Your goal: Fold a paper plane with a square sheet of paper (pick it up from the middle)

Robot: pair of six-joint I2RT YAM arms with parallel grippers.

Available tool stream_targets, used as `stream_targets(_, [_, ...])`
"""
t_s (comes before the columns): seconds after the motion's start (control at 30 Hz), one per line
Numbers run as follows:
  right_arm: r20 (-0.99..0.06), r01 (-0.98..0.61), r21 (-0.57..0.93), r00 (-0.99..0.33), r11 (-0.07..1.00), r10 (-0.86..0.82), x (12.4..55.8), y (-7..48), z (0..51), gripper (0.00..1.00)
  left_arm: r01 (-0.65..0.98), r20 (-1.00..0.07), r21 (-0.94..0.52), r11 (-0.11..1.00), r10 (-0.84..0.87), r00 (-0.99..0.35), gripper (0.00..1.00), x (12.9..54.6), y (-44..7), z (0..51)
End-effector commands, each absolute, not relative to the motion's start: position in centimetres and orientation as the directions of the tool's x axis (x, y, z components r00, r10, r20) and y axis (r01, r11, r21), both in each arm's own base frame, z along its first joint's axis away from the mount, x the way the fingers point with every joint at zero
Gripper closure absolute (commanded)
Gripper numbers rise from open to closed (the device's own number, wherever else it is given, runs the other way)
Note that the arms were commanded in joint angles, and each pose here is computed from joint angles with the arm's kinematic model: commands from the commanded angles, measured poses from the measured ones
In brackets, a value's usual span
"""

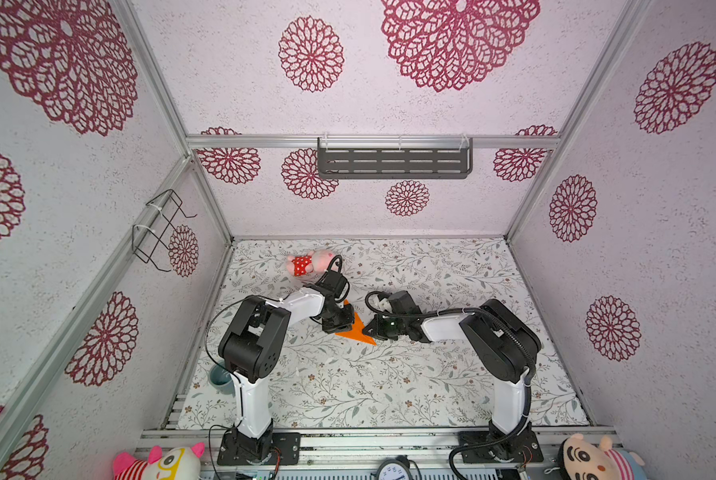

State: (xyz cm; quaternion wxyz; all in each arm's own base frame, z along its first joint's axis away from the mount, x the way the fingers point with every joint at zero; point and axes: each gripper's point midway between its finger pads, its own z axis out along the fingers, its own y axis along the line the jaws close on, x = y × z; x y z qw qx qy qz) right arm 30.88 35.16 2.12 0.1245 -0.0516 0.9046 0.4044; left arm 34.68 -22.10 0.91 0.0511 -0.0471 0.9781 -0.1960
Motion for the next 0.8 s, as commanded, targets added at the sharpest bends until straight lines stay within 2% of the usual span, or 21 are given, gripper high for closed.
stream_targets(0.0, [-0.081,-0.041,0.575,-0.997,0.817,0.007,27.2,30.9,-4.3,0.94,-0.094,-0.057,-0.293,0.952,-0.115,-0.992,0.99,34.6,-19.8,-0.8])
stream_targets(0.1, [-0.082,-0.042,0.576,-0.997,0.817,0.007,27.2,30.9,-4.3,0.94,-0.077,-0.075,-0.302,0.95,-0.105,-0.992,0.99,35.5,-20.0,0.0])
stream_targets(0.33, [-0.082,-0.041,0.576,-0.997,0.816,0.008,27.2,30.9,-4.3,0.95,-0.024,-0.089,-0.459,0.888,-0.073,-0.993,0.98,35.8,-23.4,2.1])
stream_targets(0.6, [-0.079,-0.04,0.576,-0.997,0.816,0.007,27.2,30.9,-4.4,0.94,-0.036,-0.059,-0.396,0.917,-0.064,-0.996,0.98,35.7,-22.5,0.6])
stream_targets(0.77, [-0.074,-0.036,0.572,-0.997,0.82,0.008,27.0,30.8,-4.6,0.94,-0.058,-0.048,-0.277,0.959,-0.074,-0.996,0.98,35.7,-20.6,-0.3])
